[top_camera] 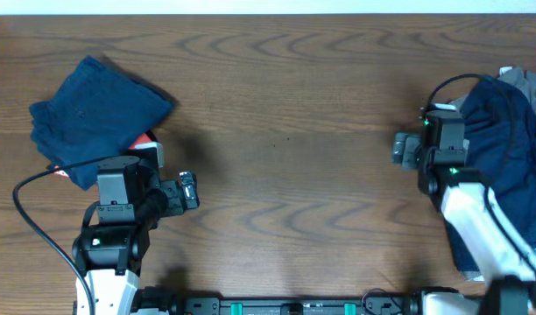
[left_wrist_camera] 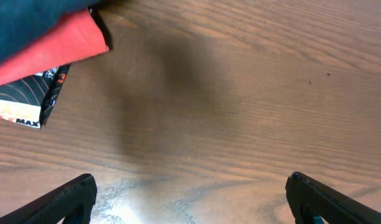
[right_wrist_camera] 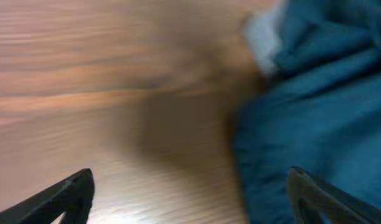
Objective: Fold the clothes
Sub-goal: 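Reach the right gripper into the right clothes pile and grasp navy shorts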
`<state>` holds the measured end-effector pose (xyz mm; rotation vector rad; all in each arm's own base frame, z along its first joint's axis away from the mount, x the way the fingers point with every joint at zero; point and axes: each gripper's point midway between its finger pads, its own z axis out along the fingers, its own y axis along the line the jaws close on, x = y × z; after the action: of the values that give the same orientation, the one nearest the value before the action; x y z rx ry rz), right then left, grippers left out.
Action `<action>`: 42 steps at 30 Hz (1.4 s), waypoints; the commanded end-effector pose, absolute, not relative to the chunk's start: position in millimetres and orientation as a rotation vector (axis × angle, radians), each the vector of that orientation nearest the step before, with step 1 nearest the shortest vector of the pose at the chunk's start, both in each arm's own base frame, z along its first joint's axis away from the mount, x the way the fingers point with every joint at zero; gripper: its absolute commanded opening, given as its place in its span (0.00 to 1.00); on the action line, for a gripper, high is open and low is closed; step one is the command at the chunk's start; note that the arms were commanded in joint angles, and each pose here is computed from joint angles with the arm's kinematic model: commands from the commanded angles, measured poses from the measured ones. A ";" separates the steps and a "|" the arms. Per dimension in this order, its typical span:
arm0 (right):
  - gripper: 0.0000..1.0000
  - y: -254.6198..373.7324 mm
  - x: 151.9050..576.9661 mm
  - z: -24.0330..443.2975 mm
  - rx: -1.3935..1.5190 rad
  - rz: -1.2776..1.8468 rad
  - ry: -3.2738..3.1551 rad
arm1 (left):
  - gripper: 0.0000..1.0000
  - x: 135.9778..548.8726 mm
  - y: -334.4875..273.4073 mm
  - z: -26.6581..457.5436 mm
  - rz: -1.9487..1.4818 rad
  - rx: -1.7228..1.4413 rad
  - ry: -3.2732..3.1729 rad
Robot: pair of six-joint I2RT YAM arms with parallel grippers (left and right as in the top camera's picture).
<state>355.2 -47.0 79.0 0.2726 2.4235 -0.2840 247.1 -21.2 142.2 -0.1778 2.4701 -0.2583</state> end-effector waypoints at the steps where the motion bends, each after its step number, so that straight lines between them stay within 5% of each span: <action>1: 0.82 -83.1 359.0 65.7 0.461 -0.421 2.394 | 0.98 250.3 -23.8 151.4 -0.277 -0.176 2.449; 13: 0.49 -113.2 362.0 23.9 0.756 -0.391 2.357 | 0.98 248.8 -23.8 150.2 -0.277 -0.178 2.456; 16: 0.31 -112.8 359.4 15.7 0.756 -0.399 2.381 | 0.98 249.0 -24.0 150.4 -0.277 -0.177 2.455; 19: 0.02 -112.8 358.4 15.0 0.755 -0.401 2.387 | 0.98 249.0 -23.8 150.4 -0.277 -0.178 2.455; 20: 0.01 -112.8 359.0 16.8 0.755 -0.399 2.382 | 0.98 249.0 -23.8 150.4 -0.277 -0.178 2.455; 36: 0.01 -87.3 379.0 206.7 0.405 -0.244 2.172 | 0.98 249.8 -23.8 151.0 -0.277 -0.177 2.452; 38: 0.10 -86.4 372.9 195.9 0.407 -0.248 2.218 | 0.98 249.8 -23.8 151.0 -0.277 -0.177 2.452; 40: 0.34 -83.4 369.1 175.4 0.406 -0.236 2.282 | 0.98 249.8 -23.8 151.0 -0.277 -0.177 2.451; 42: 0.40 -83.1 367.8 152.9 0.424 -0.235 2.337 | 0.98 249.8 -23.8 151.0 -0.277 -0.177 2.451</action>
<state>371.8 -87.2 196.1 0.4406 2.2134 -0.2511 246.7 -21.2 142.4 -0.1780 2.4719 -0.2588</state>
